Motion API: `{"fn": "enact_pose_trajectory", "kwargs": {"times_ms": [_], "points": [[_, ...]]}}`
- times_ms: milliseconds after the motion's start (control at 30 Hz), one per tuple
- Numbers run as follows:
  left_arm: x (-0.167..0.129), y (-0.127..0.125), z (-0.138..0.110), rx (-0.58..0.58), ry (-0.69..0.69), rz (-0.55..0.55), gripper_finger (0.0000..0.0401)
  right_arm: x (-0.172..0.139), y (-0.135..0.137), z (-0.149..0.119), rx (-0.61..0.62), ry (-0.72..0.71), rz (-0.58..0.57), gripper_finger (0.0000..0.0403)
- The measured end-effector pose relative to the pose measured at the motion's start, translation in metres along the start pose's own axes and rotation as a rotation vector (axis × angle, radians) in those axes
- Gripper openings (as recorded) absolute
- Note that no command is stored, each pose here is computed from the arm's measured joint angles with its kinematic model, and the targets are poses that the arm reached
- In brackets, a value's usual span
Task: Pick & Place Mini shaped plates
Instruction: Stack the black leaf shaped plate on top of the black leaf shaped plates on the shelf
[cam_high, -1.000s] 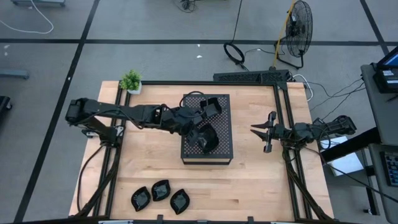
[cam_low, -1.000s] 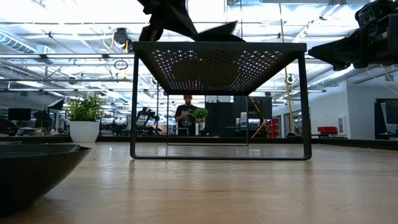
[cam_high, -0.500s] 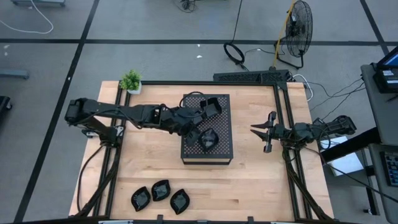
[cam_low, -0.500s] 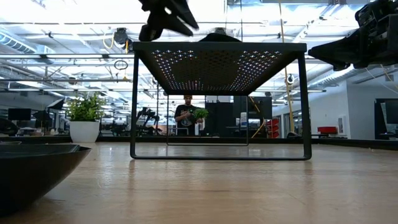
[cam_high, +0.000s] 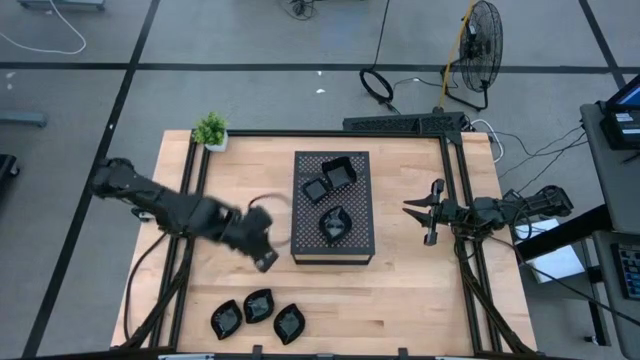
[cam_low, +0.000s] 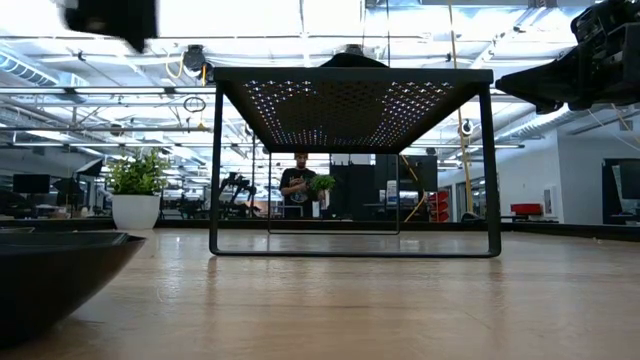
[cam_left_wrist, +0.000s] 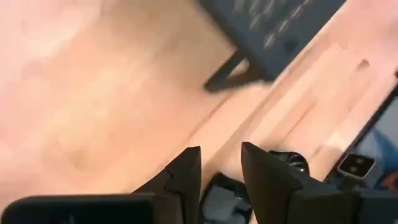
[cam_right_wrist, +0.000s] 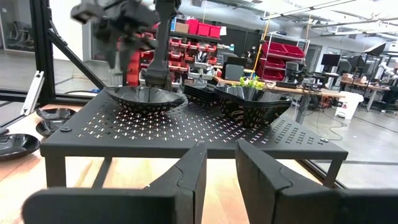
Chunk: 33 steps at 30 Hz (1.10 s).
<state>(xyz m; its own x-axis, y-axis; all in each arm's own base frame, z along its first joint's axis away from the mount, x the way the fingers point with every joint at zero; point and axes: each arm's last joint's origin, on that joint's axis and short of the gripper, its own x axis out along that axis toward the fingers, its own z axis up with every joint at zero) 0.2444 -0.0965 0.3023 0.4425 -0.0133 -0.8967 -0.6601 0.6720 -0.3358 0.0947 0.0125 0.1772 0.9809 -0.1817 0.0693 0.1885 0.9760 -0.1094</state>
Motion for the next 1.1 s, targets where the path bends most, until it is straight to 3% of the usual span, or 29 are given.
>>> {"fn": "enact_pose_trajectory", "kwargs": {"times_ms": [167, 467, 667, 800, 1000, 1100], "points": [[0.016, -0.001, -0.050, -0.161, 0.002, 0.027, 0.0118, 0.000, 0.000, 0.000, 0.000, 0.000, 0.000, 0.0073], [0.069, 0.018, -0.110, -0.143, -0.045, -0.089, 0.0118, 0.000, 0.000, 0.000, 0.000, 0.000, 0.000, 0.0073], [0.101, 0.044, -0.125, -0.198, 0.034, -0.137, 0.0118, 0.000, 0.000, 0.000, 0.000, 0.000, 0.000, 0.0073], [0.108, 0.048, -0.127, -0.187, 0.061, -0.147, 0.0123, 0.000, 0.000, 0.000, 0.000, 0.000, 0.000, 0.0073], [0.115, 0.048, -0.130, -0.162, 0.077, -0.121, 0.0187, 0.000, 0.000, 0.000, 0.000, 0.000, 0.000, 0.0073], [0.118, 0.042, -0.131, -0.146, 0.125, -0.179, 0.0220, 0.000, 0.000, 0.000, 0.000, 0.000, 0.000, 0.0073]]}}
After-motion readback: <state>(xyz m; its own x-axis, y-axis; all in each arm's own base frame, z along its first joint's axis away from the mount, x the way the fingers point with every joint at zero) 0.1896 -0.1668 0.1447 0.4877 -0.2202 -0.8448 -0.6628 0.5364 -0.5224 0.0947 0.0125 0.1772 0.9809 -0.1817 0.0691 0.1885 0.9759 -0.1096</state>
